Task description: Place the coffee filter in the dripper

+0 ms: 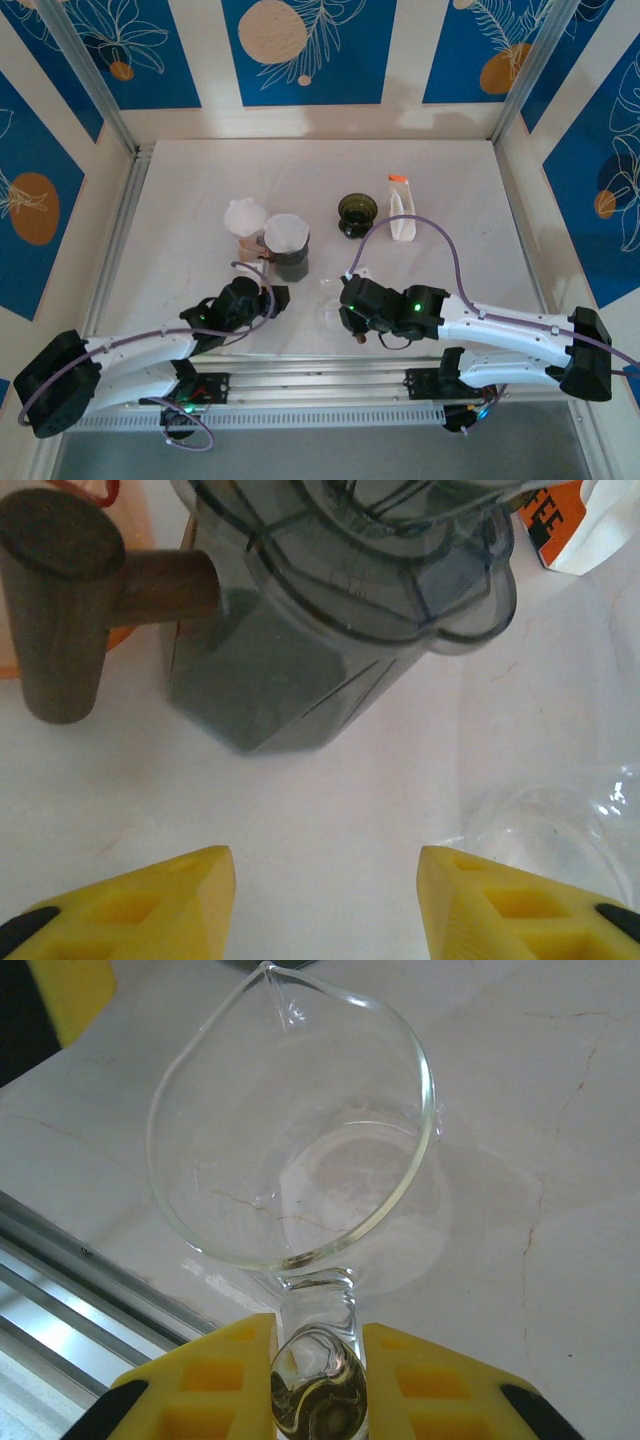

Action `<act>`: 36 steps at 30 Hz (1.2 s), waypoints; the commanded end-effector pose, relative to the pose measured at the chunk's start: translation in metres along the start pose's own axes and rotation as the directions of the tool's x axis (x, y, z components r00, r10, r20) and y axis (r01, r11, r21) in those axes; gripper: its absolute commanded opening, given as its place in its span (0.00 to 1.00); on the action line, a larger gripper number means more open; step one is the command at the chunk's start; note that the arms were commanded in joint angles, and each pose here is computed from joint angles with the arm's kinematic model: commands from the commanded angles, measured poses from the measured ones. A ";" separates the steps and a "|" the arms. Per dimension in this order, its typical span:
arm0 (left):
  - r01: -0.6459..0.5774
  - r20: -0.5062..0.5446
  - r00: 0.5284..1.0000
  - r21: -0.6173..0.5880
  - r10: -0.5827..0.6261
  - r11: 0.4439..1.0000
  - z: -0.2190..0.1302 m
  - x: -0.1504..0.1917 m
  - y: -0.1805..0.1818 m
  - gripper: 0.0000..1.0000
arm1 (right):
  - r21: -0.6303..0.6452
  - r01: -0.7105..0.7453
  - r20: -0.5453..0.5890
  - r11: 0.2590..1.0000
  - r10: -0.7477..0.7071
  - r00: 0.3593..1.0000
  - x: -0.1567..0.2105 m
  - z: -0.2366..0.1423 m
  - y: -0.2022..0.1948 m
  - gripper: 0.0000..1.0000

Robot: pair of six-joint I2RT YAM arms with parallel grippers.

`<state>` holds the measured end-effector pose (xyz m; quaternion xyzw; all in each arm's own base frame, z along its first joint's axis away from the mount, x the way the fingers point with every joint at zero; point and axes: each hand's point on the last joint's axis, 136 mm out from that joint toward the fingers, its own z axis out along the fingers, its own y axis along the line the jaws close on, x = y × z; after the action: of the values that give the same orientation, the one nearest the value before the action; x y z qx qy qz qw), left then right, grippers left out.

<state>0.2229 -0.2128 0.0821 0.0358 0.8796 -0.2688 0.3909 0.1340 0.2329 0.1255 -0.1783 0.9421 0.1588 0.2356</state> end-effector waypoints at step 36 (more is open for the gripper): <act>0.060 0.171 0.981 0.155 -0.087 0.986 -0.137 -0.075 -0.026 1.00 | 0.084 -0.123 0.094 0.989 0.115 0.989 -0.083 -0.040 -0.032 0.61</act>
<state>0.1778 -0.1650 0.2100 0.0042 0.8229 -0.3602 0.4394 0.1720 0.2285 0.1818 -0.1198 0.9444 0.1537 0.2646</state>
